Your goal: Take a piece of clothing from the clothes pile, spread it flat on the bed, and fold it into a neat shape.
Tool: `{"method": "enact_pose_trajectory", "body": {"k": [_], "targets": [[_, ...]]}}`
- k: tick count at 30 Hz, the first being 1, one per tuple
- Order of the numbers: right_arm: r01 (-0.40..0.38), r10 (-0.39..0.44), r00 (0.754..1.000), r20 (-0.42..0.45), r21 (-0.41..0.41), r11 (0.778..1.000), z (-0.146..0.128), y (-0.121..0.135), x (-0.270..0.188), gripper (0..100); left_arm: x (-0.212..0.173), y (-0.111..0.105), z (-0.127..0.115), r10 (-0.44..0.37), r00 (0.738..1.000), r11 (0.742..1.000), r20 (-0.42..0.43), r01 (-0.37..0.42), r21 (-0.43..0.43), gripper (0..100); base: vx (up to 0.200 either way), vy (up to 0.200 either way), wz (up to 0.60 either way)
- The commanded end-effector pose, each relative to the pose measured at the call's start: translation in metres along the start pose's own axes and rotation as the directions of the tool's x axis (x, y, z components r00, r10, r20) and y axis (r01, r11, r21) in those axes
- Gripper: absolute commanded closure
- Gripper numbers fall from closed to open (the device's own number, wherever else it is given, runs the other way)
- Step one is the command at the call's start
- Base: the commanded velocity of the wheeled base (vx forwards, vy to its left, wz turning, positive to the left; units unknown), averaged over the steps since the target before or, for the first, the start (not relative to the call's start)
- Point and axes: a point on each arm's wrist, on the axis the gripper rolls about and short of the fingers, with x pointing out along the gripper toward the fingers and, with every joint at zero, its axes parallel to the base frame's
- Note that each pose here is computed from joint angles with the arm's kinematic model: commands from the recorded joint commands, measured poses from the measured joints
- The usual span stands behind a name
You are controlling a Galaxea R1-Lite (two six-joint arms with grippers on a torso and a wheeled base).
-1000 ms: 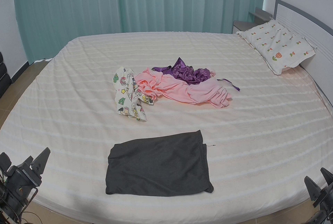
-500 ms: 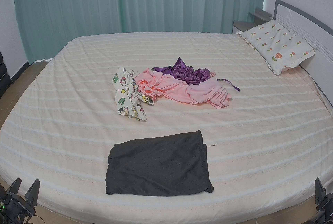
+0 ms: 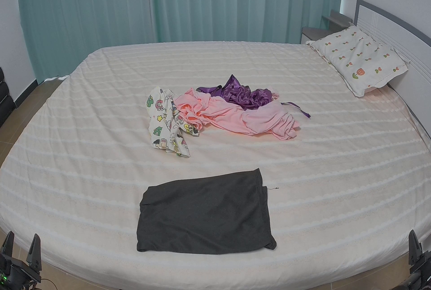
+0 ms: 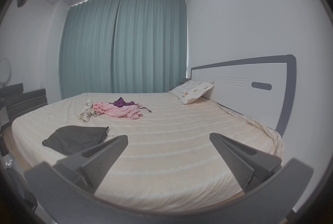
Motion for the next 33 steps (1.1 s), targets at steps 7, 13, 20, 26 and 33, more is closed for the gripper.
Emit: {"method": "enact_pose_trajectory", "body": {"k": [7,13,20,26,33], "targets": [[-0.033,0.033,0.999,0.007,0.002,0.999,-0.001,0.001,0.000,0,-0.011,-0.002,-0.004,0.074,0.991,0.984,0.110,-0.091,0.153,0,0.000,0.000,0.00],[-0.059,0.059,0.998,0.009,-0.003,0.998,-0.001,0.001,0.000,0,-0.010,-0.004,-0.005,-0.032,0.995,0.994,0.094,0.022,0.105,0,0.000,0.000,0.00],[-0.237,0.237,0.971,0.030,0.002,0.971,-0.001,0.005,0.000,0,-0.008,-0.008,-0.011,-0.211,0.976,0.971,0.052,0.202,0.130,0,0.000,0.000,0.00],[-0.204,0.204,0.979,0.020,0.003,0.979,-0.002,0.005,0.000,0,-0.008,-0.008,-0.011,-0.229,0.972,0.967,0.050,0.221,0.129,0,0.000,0.000,0.00],[-0.161,0.161,0.987,0.012,-0.002,0.987,-0.002,0.004,0.000,0,-0.008,-0.008,-0.011,-0.223,0.973,0.967,0.053,0.214,0.141,0,0.000,0.000,0.00]]}}
